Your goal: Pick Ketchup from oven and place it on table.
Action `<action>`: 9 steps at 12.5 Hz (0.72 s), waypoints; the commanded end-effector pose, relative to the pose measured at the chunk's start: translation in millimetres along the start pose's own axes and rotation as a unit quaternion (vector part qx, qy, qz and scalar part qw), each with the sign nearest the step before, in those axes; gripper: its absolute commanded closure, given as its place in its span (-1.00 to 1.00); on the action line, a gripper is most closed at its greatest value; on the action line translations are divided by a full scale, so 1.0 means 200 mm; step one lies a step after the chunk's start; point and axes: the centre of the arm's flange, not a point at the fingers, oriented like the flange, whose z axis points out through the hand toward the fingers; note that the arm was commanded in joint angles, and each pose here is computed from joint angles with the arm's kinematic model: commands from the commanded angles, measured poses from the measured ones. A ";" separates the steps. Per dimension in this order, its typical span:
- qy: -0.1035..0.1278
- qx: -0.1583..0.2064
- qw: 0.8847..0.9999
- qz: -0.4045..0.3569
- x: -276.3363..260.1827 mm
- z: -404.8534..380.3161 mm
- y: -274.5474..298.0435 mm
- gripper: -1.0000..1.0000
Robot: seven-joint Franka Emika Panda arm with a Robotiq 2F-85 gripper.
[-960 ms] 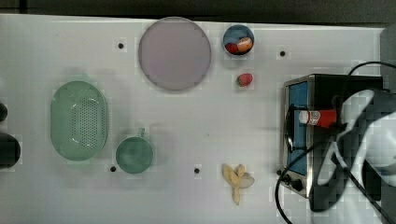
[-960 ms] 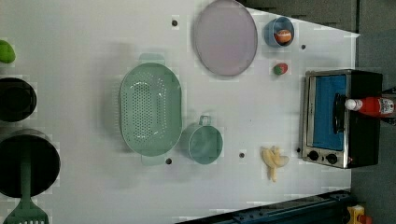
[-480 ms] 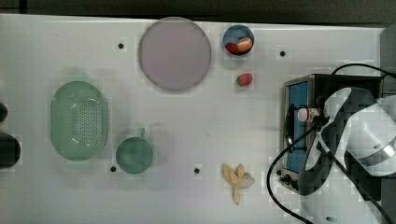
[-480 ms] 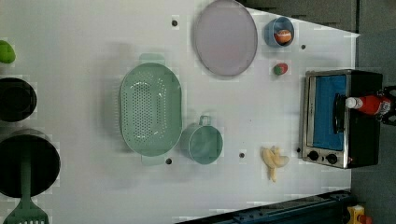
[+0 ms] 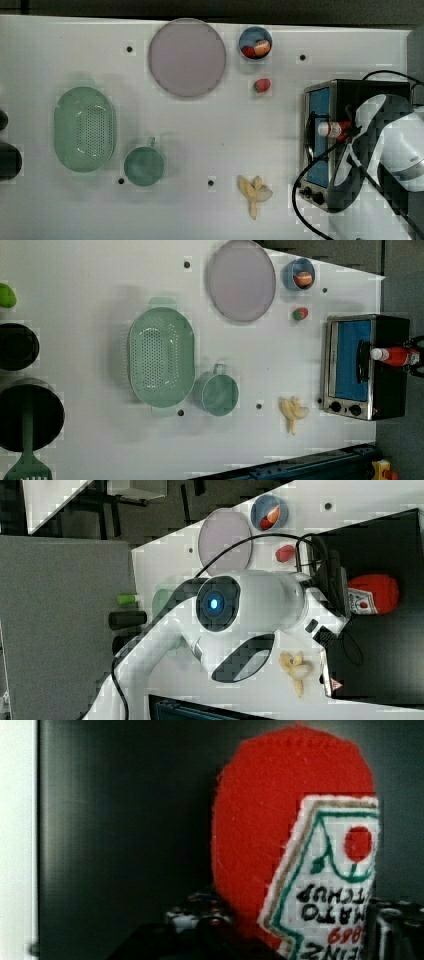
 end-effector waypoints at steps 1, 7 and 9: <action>-0.005 0.059 0.998 -0.021 -0.09 -0.66 -0.11 -0.27; -0.024 0.095 0.982 -0.164 -0.81 -1.26 -0.32 -0.26; -0.050 0.081 0.971 -0.220 -1.13 -1.30 -0.36 -0.27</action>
